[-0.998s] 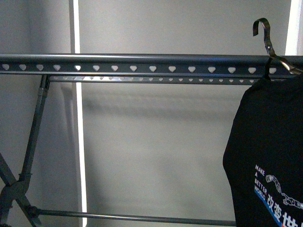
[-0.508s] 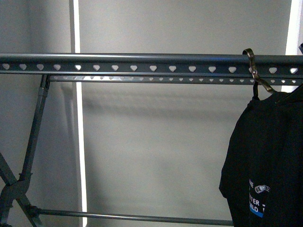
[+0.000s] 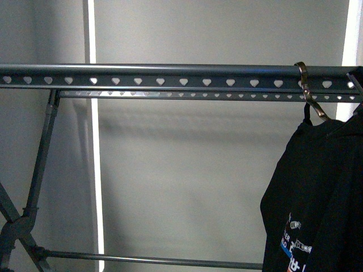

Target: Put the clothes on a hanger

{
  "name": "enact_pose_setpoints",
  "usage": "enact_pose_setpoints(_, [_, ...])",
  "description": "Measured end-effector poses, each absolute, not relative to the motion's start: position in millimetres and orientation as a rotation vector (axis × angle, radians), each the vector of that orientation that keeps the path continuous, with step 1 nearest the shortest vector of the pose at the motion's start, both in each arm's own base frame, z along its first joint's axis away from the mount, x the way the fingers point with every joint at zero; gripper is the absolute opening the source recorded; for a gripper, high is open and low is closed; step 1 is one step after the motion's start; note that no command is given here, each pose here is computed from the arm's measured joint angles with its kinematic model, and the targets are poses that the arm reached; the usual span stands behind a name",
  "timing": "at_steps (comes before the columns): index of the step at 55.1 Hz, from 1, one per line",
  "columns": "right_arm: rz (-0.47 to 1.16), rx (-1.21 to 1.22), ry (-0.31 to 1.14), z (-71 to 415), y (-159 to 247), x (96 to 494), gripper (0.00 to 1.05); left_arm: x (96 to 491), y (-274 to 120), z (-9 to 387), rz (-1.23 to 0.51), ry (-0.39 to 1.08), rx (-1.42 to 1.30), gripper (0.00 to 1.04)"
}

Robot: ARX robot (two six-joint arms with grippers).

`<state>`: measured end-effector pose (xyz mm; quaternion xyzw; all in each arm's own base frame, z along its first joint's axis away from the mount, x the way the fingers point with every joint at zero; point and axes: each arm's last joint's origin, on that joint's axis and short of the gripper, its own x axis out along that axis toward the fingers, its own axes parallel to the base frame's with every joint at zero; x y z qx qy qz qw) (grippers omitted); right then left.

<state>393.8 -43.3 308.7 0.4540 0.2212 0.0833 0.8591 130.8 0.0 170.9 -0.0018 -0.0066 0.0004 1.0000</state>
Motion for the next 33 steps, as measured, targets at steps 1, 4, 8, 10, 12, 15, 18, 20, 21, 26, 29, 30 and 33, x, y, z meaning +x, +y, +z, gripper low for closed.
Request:
enact_pose_setpoints(1, [0.174, 0.951, 0.466, 308, -43, 394, 0.03, 130, 0, 171, 0.000, -0.014, -0.004, 0.04])
enact_pose_setpoints(4, [0.171, 0.937, 0.471, 302, -42, 393, 0.03, 128, 0, 172, 0.000, -0.018, -0.003, 0.04])
enact_pose_setpoints(8, [0.171, 0.919, 0.476, 296, -40, 392, 0.03, 126, 0, 172, 0.000, -0.020, -0.003, 0.04])
enact_pose_setpoints(10, [0.172, 0.912, 0.479, 293, -40, 392, 0.03, 125, 0, 173, 0.000, -0.021, -0.002, 0.04])
enact_pose_setpoints(12, [0.173, 0.908, 0.479, 291, -40, 391, 0.03, 124, 0, 173, 0.000, -0.021, -0.002, 0.04])
enact_pose_setpoints(15, [0.181, 0.878, 0.474, 285, -39, 389, 0.03, 122, 0, 173, 0.000, -0.020, -0.002, 0.04])
enact_pose_setpoints(18, [0.176, 0.834, 0.469, 279, -37, 384, 0.12, 121, 0, 173, 0.000, -0.020, -0.002, 0.04])
enact_pose_setpoints(20, [0.170, 0.810, 0.464, 277, -36, 381, 0.17, 120, 0, 173, 0.000, -0.021, -0.002, 0.04])
enact_pose_setpoints(21, [0.163, 0.780, 0.455, 275, -35, 378, 0.21, 119, 0, 173, 0.000, -0.022, -0.002, 0.04])
enact_pose_setpoints(26, [0.135, 0.676, 0.400, 270, -34, 366, 0.33, 117, 0, 173, 0.000, -0.023, -0.002, 0.04])
enact_pose_setpoints(29, [0.106, 0.588, 0.338, 269, -34, 354, 0.42, 116, 0, 173, 0.000, -0.023, -0.002, 0.04])
enact_pose_setpoints(30, [0.098, 0.567, 0.323, 269, -34, 351, 0.44, 116, 0, 173, 0.000, -0.023, -0.002, 0.04])
enact_pose_setpoints(33, [0.051, 0.450, 0.239, 271, -34, 333, 0.52, 115, 0, 173, 0.000, -0.022, -0.002, 0.04])
